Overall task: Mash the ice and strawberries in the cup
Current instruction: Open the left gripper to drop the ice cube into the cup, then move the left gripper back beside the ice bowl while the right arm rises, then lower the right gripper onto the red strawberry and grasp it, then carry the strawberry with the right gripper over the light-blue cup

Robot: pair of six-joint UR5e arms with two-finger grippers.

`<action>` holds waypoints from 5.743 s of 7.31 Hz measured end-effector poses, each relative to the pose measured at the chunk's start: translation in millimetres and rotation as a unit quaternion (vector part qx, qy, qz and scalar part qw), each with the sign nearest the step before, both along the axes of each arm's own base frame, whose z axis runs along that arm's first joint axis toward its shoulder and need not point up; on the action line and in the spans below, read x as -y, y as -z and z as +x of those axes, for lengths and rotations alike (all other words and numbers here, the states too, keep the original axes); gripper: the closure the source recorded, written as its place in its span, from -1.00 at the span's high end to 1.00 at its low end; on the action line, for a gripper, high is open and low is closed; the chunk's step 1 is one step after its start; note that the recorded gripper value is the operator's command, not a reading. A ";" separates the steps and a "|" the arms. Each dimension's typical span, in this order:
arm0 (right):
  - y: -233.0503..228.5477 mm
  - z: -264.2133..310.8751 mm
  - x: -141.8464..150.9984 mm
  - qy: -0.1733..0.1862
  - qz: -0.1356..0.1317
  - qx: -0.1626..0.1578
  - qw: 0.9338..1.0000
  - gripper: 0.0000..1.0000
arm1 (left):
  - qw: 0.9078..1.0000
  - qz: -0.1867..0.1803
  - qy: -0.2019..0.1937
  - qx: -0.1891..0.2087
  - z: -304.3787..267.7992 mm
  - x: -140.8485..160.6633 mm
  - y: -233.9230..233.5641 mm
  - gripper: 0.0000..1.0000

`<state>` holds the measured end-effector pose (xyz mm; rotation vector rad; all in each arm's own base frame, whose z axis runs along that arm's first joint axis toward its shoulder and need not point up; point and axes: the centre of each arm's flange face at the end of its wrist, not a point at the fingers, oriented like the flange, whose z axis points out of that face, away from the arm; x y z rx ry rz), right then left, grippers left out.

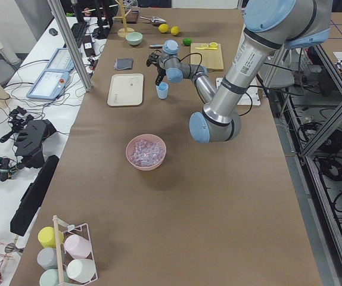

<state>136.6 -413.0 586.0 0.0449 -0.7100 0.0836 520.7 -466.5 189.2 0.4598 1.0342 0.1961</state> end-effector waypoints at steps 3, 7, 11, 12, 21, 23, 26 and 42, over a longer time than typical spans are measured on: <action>10.3 1.4 7.2 0.000 0.022 -0.004 1.000 1.00 | 1.000 0.007 0.003 -0.017 -13.8 -5.9 15.7 0.94; 30.4 -0.1 30.3 0.005 0.100 -0.016 0.995 1.00 | 0.999 -0.010 0.053 0.004 -125.0 -0.3 21.9 0.94; 47.5 -47.7 52.5 0.051 0.117 0.033 0.991 1.00 | 0.992 -0.082 0.084 0.041 -253.5 35.2 -62.5 0.94; 50.2 -58.1 53.6 0.059 0.118 0.065 0.989 1.00 | 0.990 -0.095 0.086 0.054 -278.0 39.1 -90.0 0.94; 152.3 -309.4 139.2 0.131 0.153 0.092 0.975 1.00 | 0.985 -0.125 0.085 0.086 -318.6 32.2 -156.0 0.94; 150.5 -367.7 125.0 0.120 0.149 0.083 0.978 1.00 | 0.985 -0.127 0.084 0.086 -319.3 30.9 -157.9 0.94; 142.8 -445.6 99.5 0.155 0.162 0.061 0.973 1.00 | 0.984 -0.128 0.088 0.087 -323.3 31.7 -159.2 0.94; 137.4 -497.4 92.4 0.165 0.188 0.073 0.965 -1.00 | 0.984 -0.128 0.090 0.087 -325.9 33.7 -159.0 0.94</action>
